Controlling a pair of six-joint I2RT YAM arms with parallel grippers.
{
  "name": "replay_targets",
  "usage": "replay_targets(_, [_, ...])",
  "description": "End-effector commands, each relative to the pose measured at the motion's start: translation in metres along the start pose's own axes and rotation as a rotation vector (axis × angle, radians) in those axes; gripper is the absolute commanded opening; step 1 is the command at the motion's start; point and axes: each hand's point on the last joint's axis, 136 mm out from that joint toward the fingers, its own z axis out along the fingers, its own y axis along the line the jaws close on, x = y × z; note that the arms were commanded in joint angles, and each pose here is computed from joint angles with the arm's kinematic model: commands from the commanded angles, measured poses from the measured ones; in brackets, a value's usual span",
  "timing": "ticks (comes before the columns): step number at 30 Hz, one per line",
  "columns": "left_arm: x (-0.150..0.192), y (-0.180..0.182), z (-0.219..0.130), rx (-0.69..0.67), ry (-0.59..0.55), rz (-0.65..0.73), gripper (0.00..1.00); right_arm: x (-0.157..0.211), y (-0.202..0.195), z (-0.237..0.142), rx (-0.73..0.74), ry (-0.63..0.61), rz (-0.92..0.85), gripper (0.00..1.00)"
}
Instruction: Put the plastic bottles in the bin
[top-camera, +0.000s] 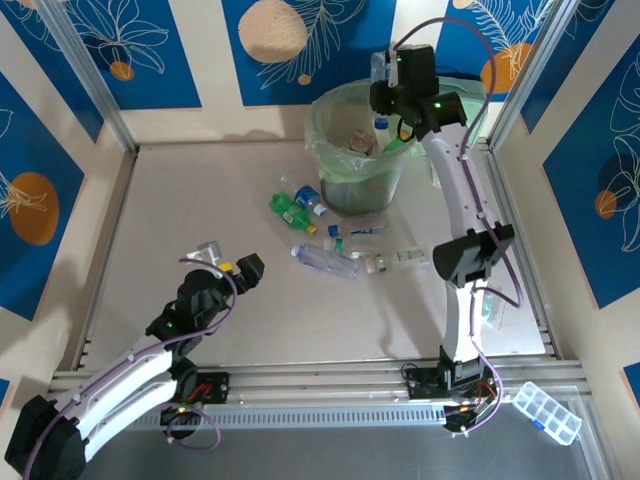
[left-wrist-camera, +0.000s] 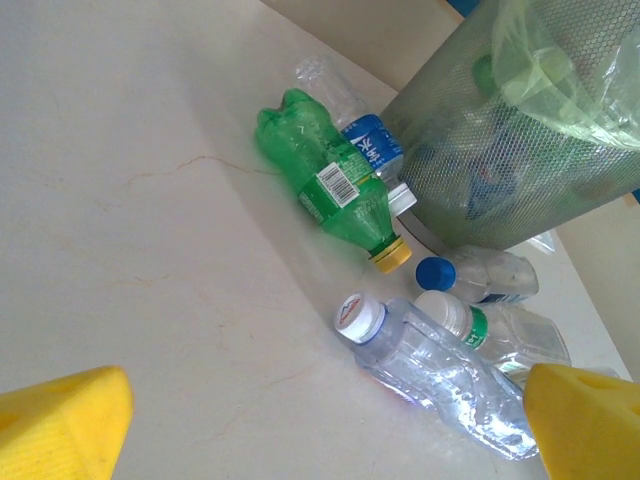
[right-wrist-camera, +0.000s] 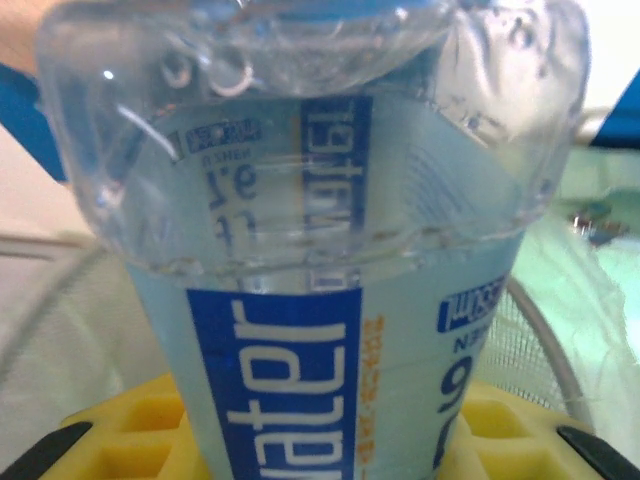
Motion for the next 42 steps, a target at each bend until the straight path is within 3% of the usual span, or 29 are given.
replay_targets(1, [-0.015, -0.018, -0.001, 0.047, -0.028, -0.015, 0.99, 0.03, -0.006, 0.001, 0.045, 0.13, 0.02, 0.32])
replay_targets(8, [-0.014, -0.016, -0.001, 0.037, -0.023, -0.029, 0.99, 0.068, -0.009, 0.023, 0.048, 0.251, 0.072, 0.32])
replay_targets(17, [-0.014, -0.012, -0.001, 0.018, -0.026, -0.033, 0.99, 0.09, -0.004, 0.024, -0.006, 0.348, 0.108, 0.44])
replay_targets(28, [-0.016, -0.011, -0.003, 0.009, -0.036, -0.028, 1.0, 0.072, -0.005, 0.001, -0.016, 0.3, 0.079, 0.74])
replay_targets(33, [-0.018, -0.009, -0.004, -0.001, -0.044, -0.024, 1.0, 0.047, -0.017, -0.006, 0.041, 0.204, 0.065, 0.73])
replay_targets(37, [-0.019, -0.009, -0.005, -0.003, -0.049, -0.019, 1.0, 0.036, -0.018, -0.003, 0.054, 0.154, 0.051, 0.58])
replay_targets(42, [-0.02, -0.008, -0.005, -0.009, -0.053, -0.014, 1.0, 0.044, -0.005, 0.016, 0.018, 0.177, -0.007, 0.52])
